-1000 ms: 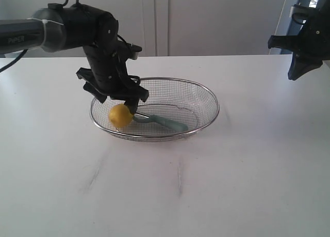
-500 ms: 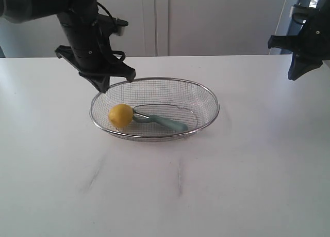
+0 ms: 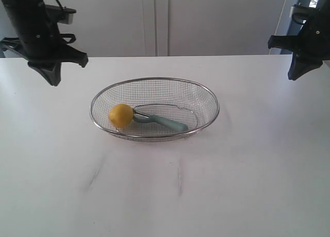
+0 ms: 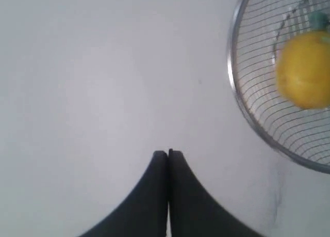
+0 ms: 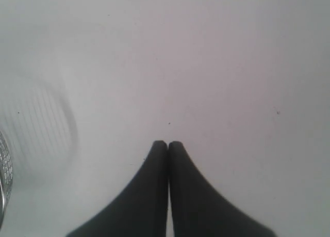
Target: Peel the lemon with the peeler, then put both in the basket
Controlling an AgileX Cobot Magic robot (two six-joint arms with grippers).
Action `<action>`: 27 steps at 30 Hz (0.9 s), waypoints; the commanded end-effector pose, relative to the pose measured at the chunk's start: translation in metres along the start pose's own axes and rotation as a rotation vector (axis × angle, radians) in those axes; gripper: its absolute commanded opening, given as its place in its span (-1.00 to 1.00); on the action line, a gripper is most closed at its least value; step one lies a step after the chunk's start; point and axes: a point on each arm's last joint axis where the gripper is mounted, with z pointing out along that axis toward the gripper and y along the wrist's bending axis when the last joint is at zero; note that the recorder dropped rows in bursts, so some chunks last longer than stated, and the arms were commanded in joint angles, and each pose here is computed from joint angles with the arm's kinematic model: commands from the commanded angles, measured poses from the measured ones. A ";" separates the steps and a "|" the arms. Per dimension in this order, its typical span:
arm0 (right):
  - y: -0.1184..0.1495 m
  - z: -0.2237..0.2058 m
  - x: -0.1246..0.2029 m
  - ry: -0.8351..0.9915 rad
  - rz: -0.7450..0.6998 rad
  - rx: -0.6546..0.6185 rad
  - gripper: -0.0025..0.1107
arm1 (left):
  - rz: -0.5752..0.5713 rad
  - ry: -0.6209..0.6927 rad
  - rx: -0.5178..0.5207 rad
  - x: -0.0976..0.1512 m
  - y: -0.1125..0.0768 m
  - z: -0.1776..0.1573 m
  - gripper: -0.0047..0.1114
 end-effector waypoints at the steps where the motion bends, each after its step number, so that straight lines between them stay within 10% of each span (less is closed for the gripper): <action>1: -0.002 -0.004 0.000 -0.008 0.004 0.005 -0.96 | -0.037 0.078 0.014 0.009 0.021 -0.006 -0.92; 27: -0.002 -0.004 0.000 -0.008 0.004 0.004 -0.96 | -0.040 -0.032 0.057 0.060 0.030 -0.077 -0.92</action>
